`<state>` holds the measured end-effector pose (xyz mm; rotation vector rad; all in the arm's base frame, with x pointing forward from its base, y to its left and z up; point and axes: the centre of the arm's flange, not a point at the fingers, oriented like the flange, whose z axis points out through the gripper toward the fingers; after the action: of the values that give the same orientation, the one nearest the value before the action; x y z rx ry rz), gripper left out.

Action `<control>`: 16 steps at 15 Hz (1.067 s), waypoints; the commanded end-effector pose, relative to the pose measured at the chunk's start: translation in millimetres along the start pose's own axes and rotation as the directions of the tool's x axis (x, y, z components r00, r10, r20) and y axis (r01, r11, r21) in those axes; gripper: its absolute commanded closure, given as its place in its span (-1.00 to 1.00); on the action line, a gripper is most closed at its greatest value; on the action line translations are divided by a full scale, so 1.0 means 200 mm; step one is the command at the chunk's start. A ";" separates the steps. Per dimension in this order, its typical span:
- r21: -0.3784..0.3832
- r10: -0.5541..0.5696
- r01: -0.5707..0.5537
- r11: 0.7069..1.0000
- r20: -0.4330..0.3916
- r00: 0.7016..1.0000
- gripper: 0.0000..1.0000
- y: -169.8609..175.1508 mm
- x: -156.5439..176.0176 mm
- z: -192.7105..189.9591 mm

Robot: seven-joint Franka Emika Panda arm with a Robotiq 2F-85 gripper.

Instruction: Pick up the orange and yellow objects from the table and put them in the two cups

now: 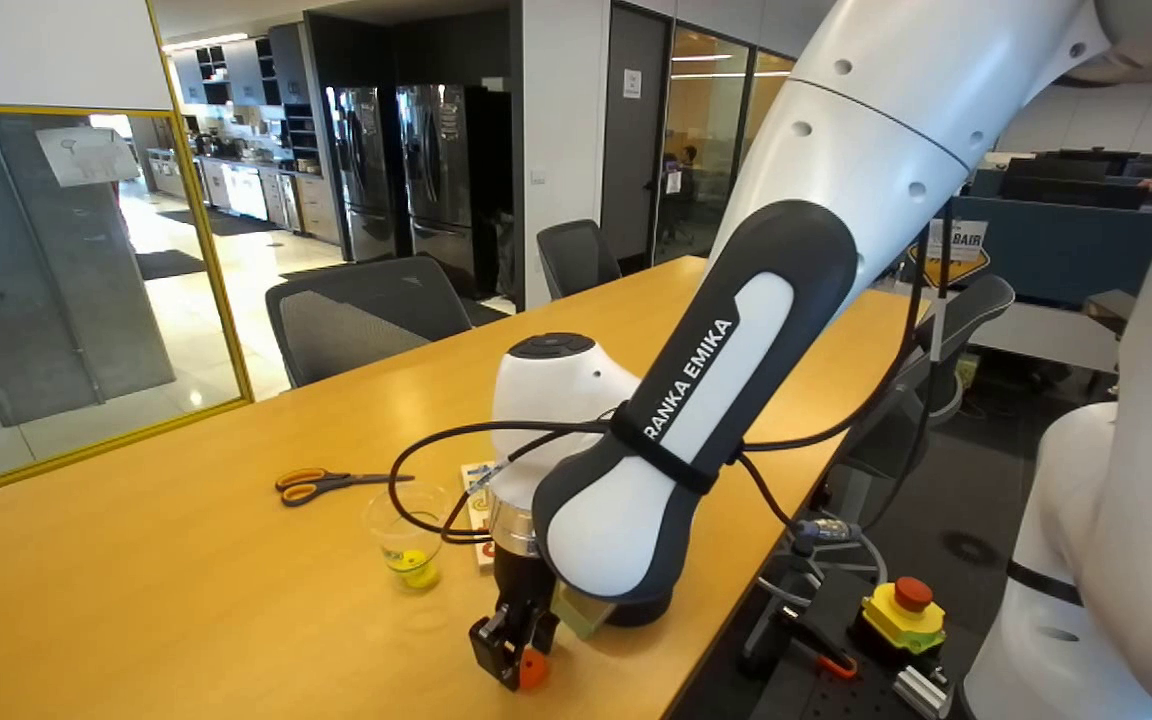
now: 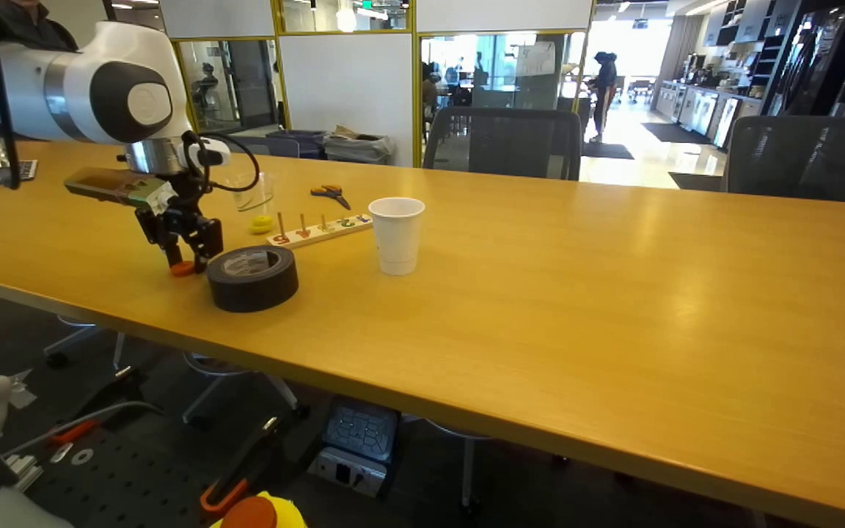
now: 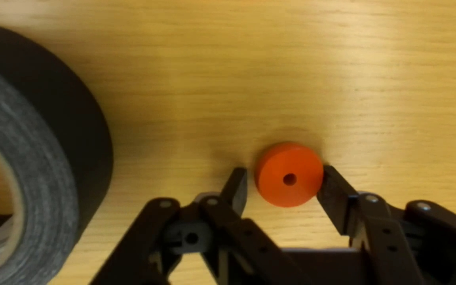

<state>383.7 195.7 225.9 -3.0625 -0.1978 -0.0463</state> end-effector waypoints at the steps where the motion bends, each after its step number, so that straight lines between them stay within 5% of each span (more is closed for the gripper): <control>1: -0.028 -0.019 0.019 0.999 0.020 1.000 0.58 -0.03 0.03 -0.03; 7: -0.245 0.001 0.014 0.969 0.060 0.998 0.54 0.09 0.26 -0.20; 16: -0.272 0.144 -0.163 0.948 -0.089 0.986 0.56 0.57 0.74 -0.67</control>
<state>509.1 125.2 331.5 -3.3176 -0.0157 -0.1273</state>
